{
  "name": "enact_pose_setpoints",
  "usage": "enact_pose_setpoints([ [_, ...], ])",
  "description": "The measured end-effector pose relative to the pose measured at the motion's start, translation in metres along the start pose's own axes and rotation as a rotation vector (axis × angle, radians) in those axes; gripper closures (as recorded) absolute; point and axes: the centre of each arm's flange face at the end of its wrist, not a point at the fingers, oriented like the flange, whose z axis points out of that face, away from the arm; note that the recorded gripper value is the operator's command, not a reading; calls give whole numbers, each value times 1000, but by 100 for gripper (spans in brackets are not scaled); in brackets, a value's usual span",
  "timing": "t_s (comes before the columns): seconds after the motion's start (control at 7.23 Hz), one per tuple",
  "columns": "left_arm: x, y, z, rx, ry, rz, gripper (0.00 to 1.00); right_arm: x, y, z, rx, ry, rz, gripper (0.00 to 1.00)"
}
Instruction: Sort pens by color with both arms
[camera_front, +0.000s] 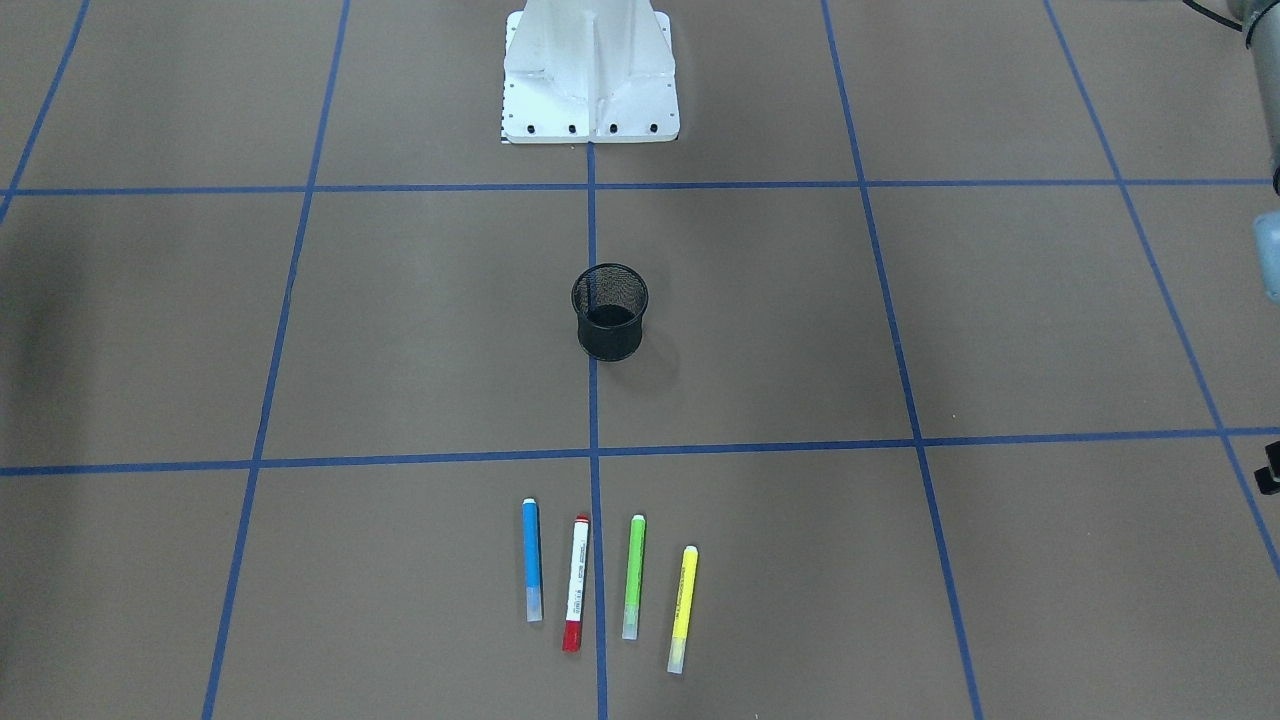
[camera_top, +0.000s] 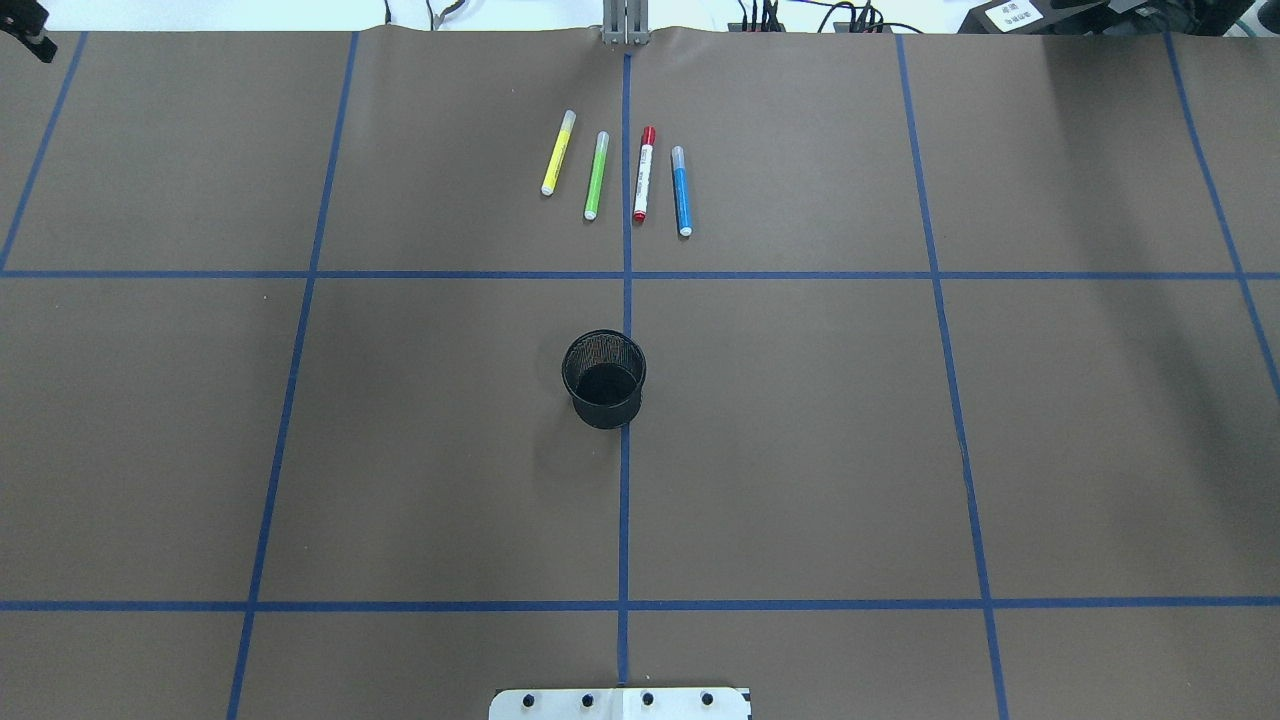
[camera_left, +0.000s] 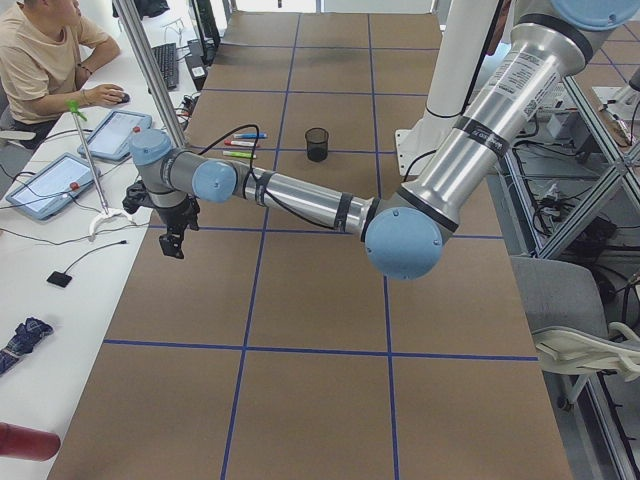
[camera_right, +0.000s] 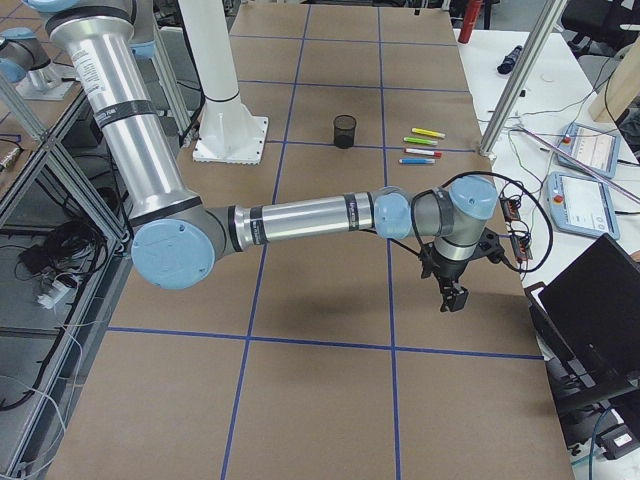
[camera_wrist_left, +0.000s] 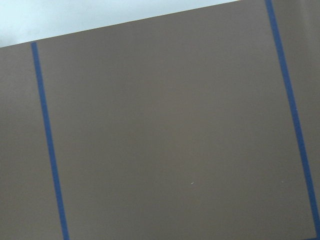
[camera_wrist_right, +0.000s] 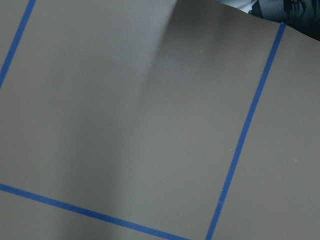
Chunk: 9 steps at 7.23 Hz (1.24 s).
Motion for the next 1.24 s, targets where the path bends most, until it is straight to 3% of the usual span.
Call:
enact_pose_setpoints([
  [0.28,-63,29,-6,-1,-14,78,1,26,43,-21,14,-17,67,1],
  [0.55,-134,82,4,8,-22,110,1,12,55,-61,-1,-34,137,1],
  [0.83,-162,99,-10,68,-16,-6,1,-2,49,-70,-24,-32,173,1],
  [0.97,-162,99,-13,70,2,-75,1,-13,40,-65,-39,-21,199,1],
  [1.24,-155,105,-15,4,36,-170,0,-49,12,-52,-60,-6,248,1],
])
